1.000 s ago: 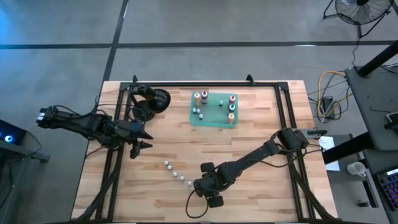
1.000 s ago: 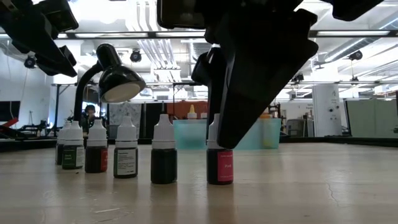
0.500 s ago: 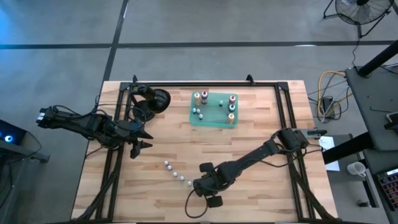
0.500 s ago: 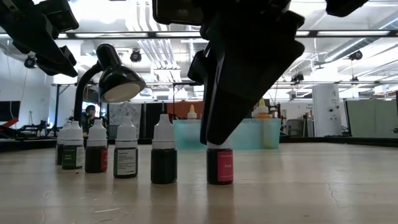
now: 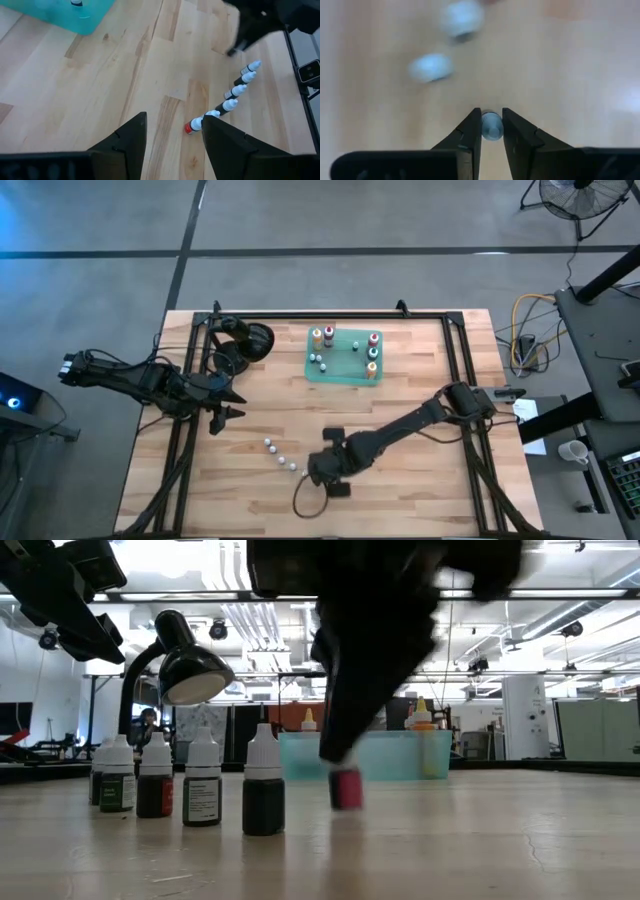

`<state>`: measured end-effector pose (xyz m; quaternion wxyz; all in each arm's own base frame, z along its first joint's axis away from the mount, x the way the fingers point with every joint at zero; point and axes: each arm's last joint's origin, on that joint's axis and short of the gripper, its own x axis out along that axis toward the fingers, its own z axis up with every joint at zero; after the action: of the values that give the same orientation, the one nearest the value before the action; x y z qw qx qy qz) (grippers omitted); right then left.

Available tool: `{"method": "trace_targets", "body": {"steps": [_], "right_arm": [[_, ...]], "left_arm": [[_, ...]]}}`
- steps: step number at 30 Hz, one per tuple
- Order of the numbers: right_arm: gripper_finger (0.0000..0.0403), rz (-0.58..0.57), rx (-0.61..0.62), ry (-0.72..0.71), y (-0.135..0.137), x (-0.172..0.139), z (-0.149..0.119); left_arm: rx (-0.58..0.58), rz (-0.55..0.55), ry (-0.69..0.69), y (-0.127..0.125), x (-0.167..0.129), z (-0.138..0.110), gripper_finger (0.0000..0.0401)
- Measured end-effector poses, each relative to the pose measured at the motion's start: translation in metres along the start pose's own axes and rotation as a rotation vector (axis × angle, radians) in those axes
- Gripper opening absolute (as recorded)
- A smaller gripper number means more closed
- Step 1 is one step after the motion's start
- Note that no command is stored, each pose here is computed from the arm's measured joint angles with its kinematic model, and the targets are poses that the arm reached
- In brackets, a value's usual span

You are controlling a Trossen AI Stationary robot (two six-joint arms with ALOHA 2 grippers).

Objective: Pick & Place food coloring
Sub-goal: Put the small pink food coloring bottle into the green bin

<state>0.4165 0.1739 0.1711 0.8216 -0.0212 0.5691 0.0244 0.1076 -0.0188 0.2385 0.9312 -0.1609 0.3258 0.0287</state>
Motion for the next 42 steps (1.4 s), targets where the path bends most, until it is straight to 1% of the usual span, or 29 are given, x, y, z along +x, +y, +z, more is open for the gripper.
{"method": "trace_targets", "body": {"steps": [3,7,10,13,16,18,20,22,24,27,30,35,39,42], "right_arm": [[0.0055,-0.134,0.102,-0.035,-0.022,-0.017,0.009],[0.0055,-0.243,0.254,-0.142,-0.06,-0.046,0.022],[0.0054,-0.321,0.392,-0.213,-0.095,-0.069,0.028],[0.0054,-0.388,0.576,-0.275,-0.137,-0.092,0.029],[0.0054,-0.444,0.711,-0.319,-0.177,-0.109,0.027],[0.0054,-0.466,0.783,-0.332,-0.203,-0.115,0.024],[0.0054,-0.46,0.852,-0.314,-0.226,-0.115,0.02],[0.0054,-0.417,0.899,-0.278,-0.247,-0.109,0.016],[0.0054,-0.368,0.933,-0.235,-0.263,-0.099,0.012],[0.0054,-0.329,0.978,-0.169,-0.28,-0.081,0.007],[0.0054,-0.309,0.957,-0.106,-0.29,-0.063,0.003],[0.0054,-0.299,0.888,0.004,-0.294,-0.037,-0.003],[0.0054,-0.274,0.883,0.044,-0.294,-0.02,-0.005],[0.0054,-0.274,0.884,0.05,-0.295,-0.015,-0.006]], "left_arm": [[0.0,0.0,0.0,0.0,0.0,0.0,0.0163],[0.0,0.0,0.0,0.0,0.0,0.0,0.0163],[0.0,0.0,-0.001,0.0,0.0,0.0,0.0163],[-0.001,-0.001,-0.003,0.0,0.0,0.0,0.0163],[-0.001,-0.001,-0.003,0.0,0.0,0.0,0.0163],[-0.001,-0.002,-0.003,0.0,0.0,0.0,0.0163],[-0.001,-0.002,-0.003,0.0,0.0,0.0,0.0163],[-0.001,-0.002,-0.003,0.0,0.0,0.0,0.0163],[-0.001,-0.002,-0.003,0.0,0.0,0.0,0.0163],[-0.001,-0.002,-0.003,0.0,0.0,0.0,0.0163],[-0.001,-0.002,-0.004,0.0,-0.001,0.0,0.0163],[-0.001,0.004,-0.008,0.001,-0.002,-0.001,0.0163],[-0.005,0.013,-0.017,0.001,-0.003,-0.001,0.0163],[-0.01,0.021,-0.017,0.002,-0.003,-0.001,0.0163]]}}
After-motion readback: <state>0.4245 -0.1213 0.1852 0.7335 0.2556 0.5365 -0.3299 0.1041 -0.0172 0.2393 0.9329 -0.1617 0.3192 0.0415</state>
